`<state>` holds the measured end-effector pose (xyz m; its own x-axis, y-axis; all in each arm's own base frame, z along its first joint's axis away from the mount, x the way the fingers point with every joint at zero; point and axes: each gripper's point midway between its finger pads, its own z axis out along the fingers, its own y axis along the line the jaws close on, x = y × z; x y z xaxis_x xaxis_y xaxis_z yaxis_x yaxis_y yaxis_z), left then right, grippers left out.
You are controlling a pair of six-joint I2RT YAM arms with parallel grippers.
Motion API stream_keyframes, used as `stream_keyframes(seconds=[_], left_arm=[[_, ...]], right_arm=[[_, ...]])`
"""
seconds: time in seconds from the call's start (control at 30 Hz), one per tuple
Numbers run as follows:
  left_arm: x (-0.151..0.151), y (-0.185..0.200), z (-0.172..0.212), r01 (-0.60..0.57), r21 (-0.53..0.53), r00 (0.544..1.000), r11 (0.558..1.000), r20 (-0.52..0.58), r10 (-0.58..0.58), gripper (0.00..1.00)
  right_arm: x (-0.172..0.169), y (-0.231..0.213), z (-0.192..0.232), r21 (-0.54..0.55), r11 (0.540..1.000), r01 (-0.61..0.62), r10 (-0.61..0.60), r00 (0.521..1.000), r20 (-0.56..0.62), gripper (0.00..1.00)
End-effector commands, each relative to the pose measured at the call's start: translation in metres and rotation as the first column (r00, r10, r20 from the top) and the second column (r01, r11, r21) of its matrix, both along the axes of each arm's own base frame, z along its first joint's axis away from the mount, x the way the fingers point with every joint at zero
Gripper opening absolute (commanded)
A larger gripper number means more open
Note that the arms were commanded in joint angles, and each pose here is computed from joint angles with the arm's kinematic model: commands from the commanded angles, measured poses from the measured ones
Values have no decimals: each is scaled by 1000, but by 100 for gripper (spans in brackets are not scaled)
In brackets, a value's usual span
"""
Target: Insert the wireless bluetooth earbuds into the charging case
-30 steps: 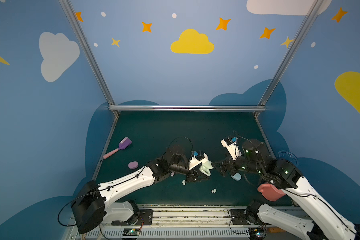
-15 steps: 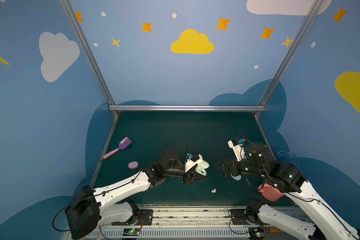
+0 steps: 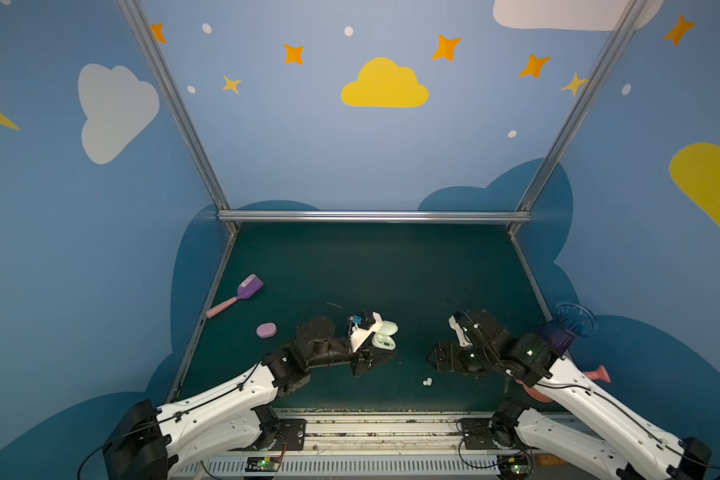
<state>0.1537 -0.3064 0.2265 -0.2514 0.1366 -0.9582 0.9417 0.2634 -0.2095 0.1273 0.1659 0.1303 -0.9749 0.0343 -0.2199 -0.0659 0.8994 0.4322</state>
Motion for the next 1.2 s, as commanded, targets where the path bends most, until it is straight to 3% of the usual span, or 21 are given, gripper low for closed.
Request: stream_keyframes(seconds=[0.0, 0.33, 0.8, 1.17], left_arm=[[4, 5, 8, -41, -32, 999, 999, 24, 42, 14], [3, 10, 7, -55, -46, 998, 997, 20, 56, 14], [8, 12, 5, -87, -46, 996, 995, 21, 88, 12], [9, 16, 5, -107, -56, 994, 993, 28, 109, 12]], right_arm=[[-4, 11, -15, 40, 998, 57, -55, 997, -57, 97], [-22, 17, -74, -3, 990, 139, -137, 971, -195, 97], [-12, 44, -90, 21, 993, 114, -106, 966, -235, 95], [2, 56, -84, 26, 993, 113, -105, 974, -203, 95]])
